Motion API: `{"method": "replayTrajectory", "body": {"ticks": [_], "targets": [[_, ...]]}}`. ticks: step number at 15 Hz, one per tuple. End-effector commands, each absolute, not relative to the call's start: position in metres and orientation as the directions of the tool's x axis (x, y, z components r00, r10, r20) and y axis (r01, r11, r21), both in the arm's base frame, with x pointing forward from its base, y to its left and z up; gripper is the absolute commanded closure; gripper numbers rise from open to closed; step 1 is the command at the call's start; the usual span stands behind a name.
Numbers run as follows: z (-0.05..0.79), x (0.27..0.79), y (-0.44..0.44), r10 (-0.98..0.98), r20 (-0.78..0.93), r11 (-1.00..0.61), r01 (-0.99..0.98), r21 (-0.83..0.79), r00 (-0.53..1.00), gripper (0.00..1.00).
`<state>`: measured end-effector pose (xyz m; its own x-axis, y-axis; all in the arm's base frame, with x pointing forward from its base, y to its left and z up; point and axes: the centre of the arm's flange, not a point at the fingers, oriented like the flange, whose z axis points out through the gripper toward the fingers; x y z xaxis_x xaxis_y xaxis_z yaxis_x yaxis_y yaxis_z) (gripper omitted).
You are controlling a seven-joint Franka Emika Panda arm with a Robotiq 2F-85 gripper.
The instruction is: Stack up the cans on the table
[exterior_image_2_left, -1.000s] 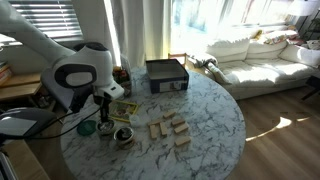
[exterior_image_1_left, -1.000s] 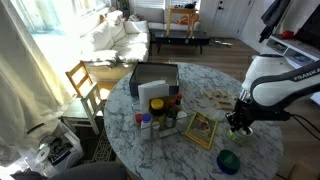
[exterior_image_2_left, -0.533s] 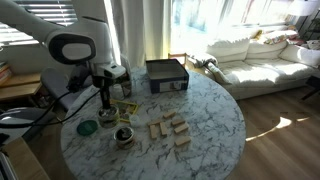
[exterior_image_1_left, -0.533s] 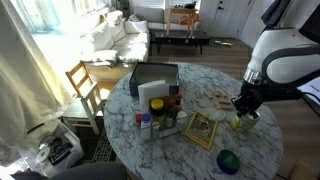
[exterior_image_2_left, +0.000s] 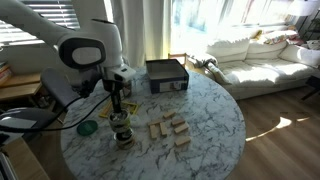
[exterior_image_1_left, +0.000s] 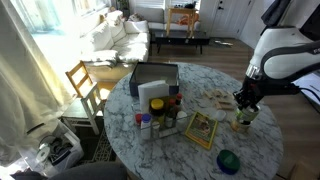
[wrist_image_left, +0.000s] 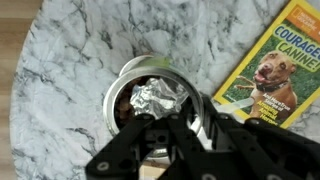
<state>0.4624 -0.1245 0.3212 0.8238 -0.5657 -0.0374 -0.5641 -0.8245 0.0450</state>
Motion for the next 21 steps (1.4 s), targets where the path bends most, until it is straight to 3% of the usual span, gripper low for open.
{"method": "replayTrajectory", "body": {"ticks": [1, 21], "targets": [[0.299, 0.463, -0.133, -0.585, -0.046, -0.810, -0.583, 0.057, 0.809, 0.97], [0.281, 0.455, -0.138, -0.654, -0.028, -0.756, -0.650, 0.082, 0.756, 0.97]]}}
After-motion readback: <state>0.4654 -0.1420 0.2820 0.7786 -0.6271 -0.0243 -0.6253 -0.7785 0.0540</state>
